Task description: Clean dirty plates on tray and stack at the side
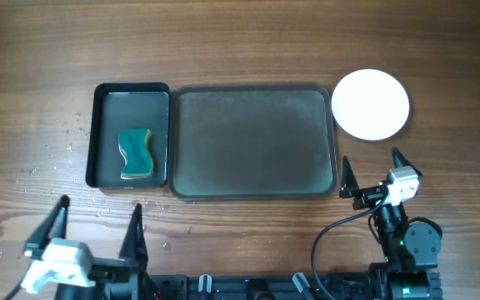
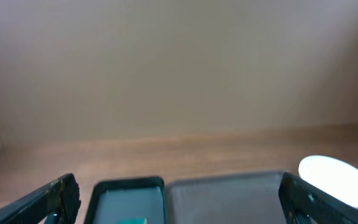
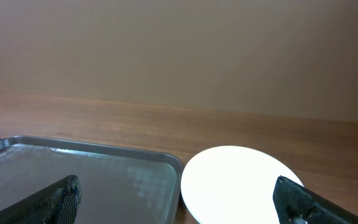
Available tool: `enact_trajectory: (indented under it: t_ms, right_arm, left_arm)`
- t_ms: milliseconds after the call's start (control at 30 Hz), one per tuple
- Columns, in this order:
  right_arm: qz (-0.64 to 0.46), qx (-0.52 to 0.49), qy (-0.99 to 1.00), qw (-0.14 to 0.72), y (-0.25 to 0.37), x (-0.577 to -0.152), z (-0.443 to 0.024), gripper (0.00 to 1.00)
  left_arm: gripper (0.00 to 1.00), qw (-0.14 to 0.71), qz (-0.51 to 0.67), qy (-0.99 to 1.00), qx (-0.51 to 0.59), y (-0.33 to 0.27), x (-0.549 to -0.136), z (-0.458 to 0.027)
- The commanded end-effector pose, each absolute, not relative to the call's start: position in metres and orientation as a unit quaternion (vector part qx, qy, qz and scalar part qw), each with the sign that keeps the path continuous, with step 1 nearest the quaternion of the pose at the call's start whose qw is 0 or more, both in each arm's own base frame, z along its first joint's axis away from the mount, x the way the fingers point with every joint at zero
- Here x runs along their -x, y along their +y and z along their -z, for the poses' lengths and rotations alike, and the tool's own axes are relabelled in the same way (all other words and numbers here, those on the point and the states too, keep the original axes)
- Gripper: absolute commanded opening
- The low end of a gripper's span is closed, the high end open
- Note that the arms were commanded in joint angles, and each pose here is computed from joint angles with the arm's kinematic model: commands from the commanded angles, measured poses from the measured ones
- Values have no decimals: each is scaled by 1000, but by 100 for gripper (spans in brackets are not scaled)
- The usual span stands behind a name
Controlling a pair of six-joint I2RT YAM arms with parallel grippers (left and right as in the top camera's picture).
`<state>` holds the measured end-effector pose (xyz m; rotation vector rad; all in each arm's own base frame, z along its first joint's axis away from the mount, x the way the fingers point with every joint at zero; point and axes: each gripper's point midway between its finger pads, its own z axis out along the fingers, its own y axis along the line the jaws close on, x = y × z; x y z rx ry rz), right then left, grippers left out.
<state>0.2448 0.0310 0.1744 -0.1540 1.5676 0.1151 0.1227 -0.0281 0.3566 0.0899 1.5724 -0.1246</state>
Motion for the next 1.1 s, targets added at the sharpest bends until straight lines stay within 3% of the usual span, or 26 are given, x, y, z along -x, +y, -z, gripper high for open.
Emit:
enact_trajectory:
  t_ms: [0,167,500,700,1067]
  right_arm:
    - [-47,71,700,709,30,-244,-177,100]
    - [-47,71,700,709,30,-244,-177,100]
    - [-47,71,700,709,30,-244,-177,100]
    - [-47,71,700,709,30,-244,-177,100]
    - [-47,71,700,709,30,-244,-177,100]
  left_arm:
    - [100,697,63,713,-40,-30,-125,-328]
    - [100,691,65,719,-40,-28,-144,-312]
    - [100,822,52,563,-76,-28,-192,-342]
    - [100,848,63,522,-66,-25,-208,-314]
    - [100,806,81,587,3,-8,-233,-252]
